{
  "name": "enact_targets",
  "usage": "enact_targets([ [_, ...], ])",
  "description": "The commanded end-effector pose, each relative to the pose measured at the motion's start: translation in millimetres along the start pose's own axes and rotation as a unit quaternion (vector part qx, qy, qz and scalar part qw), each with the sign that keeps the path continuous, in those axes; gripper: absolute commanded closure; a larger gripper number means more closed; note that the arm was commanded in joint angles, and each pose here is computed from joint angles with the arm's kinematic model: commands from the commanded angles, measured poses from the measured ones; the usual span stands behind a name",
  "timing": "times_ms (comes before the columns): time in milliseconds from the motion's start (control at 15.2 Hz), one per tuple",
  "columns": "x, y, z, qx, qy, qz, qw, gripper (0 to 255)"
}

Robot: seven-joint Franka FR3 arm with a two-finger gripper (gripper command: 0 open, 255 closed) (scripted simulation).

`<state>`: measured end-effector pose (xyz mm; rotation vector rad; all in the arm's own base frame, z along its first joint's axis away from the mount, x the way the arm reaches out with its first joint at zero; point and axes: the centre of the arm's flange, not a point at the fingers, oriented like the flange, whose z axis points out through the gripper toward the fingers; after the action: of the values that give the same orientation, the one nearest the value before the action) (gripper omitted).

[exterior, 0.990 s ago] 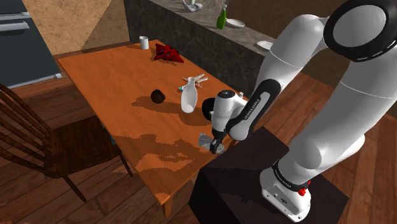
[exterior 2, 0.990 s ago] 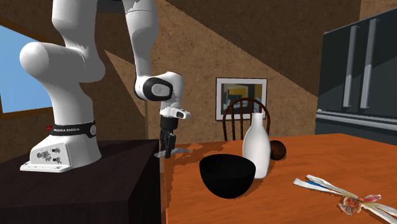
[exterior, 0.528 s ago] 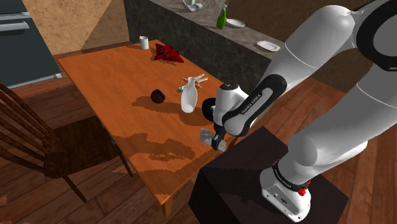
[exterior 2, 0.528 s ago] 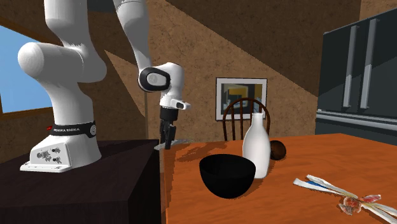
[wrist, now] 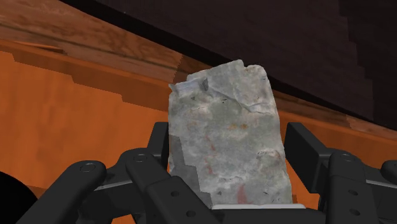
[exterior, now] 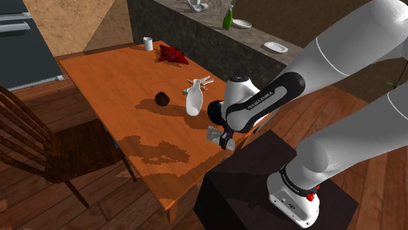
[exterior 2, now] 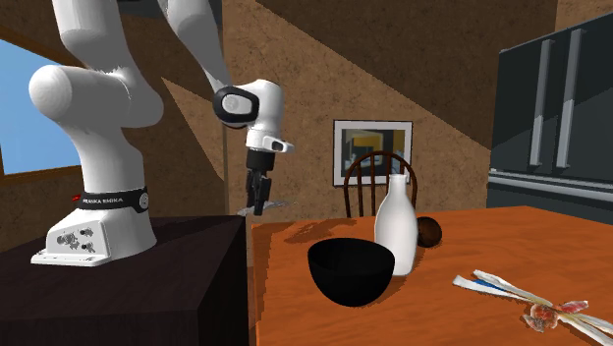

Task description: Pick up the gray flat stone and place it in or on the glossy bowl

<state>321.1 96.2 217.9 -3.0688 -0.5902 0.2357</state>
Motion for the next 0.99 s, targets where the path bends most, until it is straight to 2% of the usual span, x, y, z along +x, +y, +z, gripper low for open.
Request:
enact_targets([
  [0, -1, -1, -10, 0.001, 0.0, 0.0, 1.0, 255],
  [396, -5, -2, -38, 0.001, 0.0, 0.0, 1.0, 255],
  [924, 34, 95, -51, 0.001, 0.0, 0.0, 1.0, 255],
])
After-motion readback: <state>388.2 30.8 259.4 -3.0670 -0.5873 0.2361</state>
